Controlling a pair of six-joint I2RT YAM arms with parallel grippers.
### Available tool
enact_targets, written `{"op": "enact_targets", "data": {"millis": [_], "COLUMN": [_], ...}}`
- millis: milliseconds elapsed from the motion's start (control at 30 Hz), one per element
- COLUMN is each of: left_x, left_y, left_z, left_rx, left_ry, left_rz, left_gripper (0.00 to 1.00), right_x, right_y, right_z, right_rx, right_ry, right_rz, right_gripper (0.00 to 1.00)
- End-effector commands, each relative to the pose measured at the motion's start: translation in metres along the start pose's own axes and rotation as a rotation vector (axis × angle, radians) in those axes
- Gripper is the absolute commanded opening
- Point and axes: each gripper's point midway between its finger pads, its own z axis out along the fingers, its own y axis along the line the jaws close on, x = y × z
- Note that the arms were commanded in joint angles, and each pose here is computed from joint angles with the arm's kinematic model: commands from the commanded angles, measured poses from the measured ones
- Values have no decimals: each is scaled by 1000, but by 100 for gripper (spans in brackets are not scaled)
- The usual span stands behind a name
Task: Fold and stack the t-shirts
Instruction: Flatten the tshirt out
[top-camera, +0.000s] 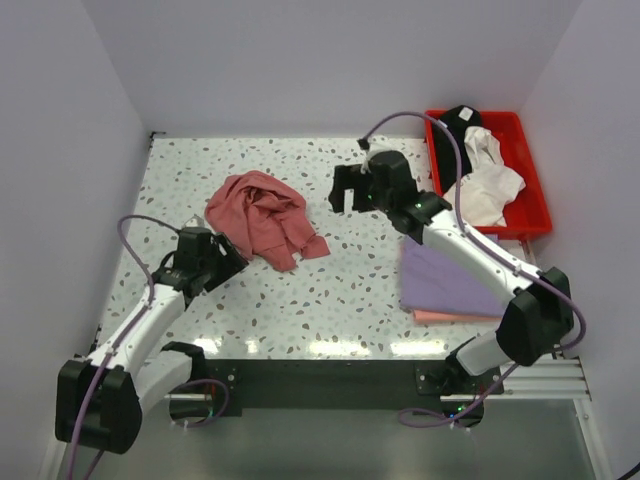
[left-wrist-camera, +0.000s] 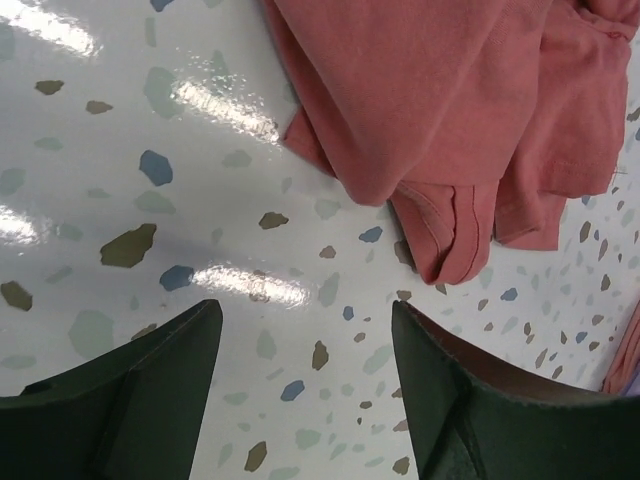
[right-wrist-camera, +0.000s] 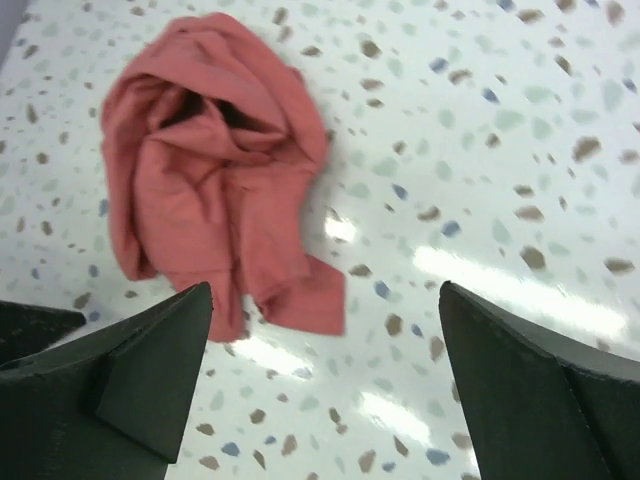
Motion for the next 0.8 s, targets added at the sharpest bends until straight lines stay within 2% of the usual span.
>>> {"op": "enact_targets", "data": {"millis": [0, 33, 233, 367, 433, 633, 767], "left_x": [-14, -17, -24, -26, -29, -39, -44], "left_y": [-29, -34, -42, -37, -37, -38, -34], "left_z": [15, 18, 40, 59, 65, 79, 83], "left_rx": [132, 151, 152, 102, 94, 54, 21], "left_ry": [-34, -44, -34, -28, -29, -40, -54], "left_rz": [37, 38, 61, 64, 70, 70, 68], "left_gripper": [73, 72, 67, 57, 56, 39, 20], "right_x": [62, 81, 109, 119, 124, 142, 154], "right_y": [-22, -30, -42, -43, -39, -39, -37], "right_z": [-5, -8, -29, -35, -36, -34, -29], "right_rx": [24, 38, 61, 50, 19, -1, -25], "right_ry": [94, 127, 192, 197, 197, 245, 273], "right_rz": [68, 67, 31, 36, 42, 39, 33], "right_gripper": [99, 99, 99, 99, 99, 99, 99]}}
